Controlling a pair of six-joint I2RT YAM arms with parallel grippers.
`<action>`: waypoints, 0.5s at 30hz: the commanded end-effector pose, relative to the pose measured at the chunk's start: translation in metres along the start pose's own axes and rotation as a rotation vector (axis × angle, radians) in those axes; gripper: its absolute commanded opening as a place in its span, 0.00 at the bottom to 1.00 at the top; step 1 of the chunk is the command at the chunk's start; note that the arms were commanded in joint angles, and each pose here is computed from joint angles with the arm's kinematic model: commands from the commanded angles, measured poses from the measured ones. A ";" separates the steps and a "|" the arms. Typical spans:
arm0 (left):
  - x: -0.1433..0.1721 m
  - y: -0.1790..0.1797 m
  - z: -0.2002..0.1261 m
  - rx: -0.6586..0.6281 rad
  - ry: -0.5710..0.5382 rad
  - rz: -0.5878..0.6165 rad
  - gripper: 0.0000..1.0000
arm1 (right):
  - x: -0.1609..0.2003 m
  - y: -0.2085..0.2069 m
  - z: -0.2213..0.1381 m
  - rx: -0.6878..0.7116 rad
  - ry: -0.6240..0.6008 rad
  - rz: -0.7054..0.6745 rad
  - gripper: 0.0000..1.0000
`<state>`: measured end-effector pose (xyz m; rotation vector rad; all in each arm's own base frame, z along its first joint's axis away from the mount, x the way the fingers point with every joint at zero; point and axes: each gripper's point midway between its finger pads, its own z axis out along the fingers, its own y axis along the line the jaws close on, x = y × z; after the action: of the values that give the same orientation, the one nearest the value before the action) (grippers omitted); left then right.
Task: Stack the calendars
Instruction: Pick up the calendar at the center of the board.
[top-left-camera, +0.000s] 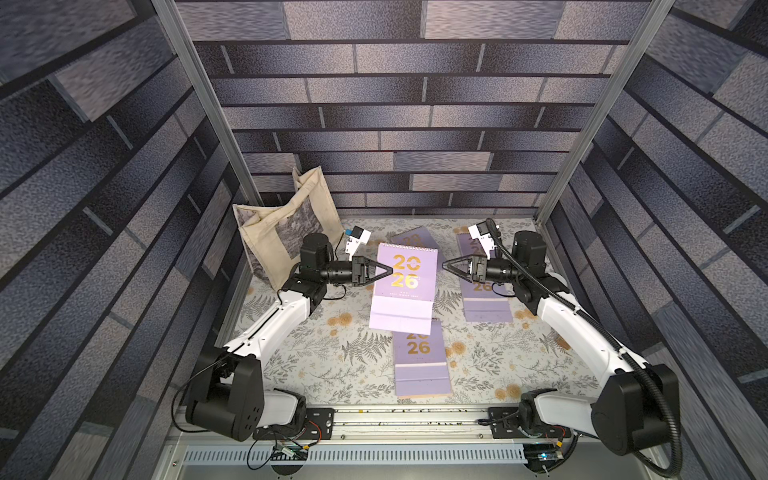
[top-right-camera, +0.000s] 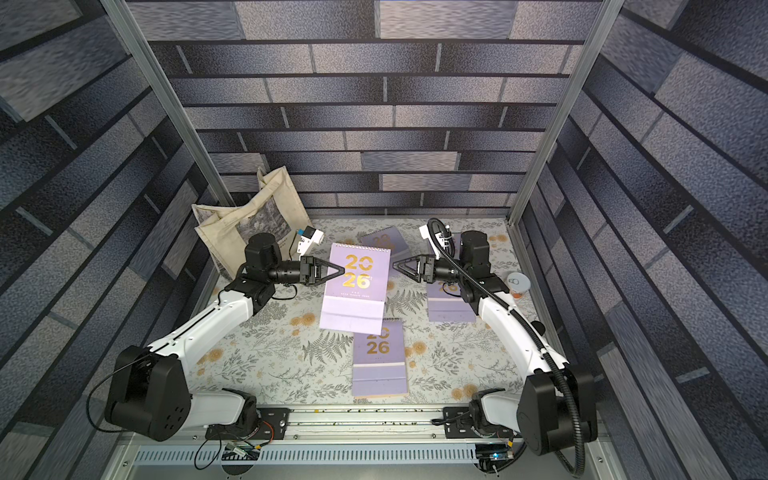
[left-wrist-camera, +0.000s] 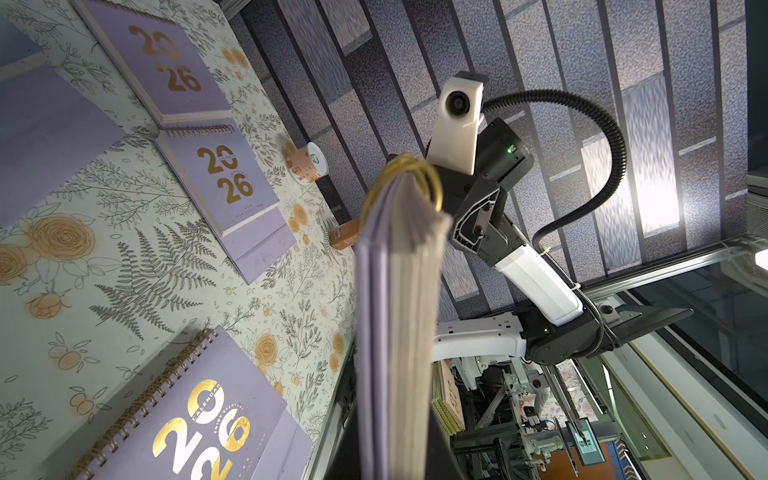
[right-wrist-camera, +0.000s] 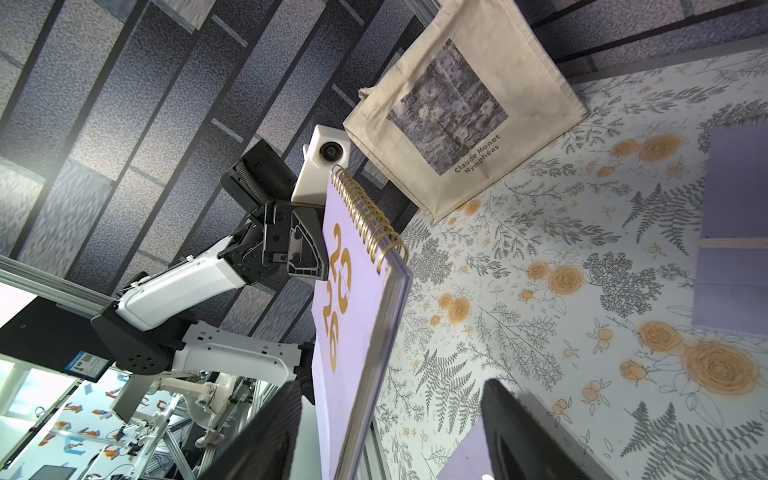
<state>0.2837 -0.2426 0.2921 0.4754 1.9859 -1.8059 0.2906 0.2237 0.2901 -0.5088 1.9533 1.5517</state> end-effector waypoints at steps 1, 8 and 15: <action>-0.008 -0.021 -0.001 0.030 0.006 0.097 0.00 | 0.007 0.013 0.001 -0.062 0.012 -0.021 0.71; -0.013 -0.019 0.004 0.034 0.000 0.099 0.00 | 0.028 0.015 0.028 -0.074 0.061 -0.014 0.70; -0.011 -0.017 0.005 0.031 -0.010 0.097 0.00 | 0.038 0.015 0.046 -0.090 0.076 -0.007 0.66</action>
<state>0.2851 -0.2474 0.2925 0.4903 1.9826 -1.8064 0.2587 0.2701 0.2703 -0.6187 1.9685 1.6507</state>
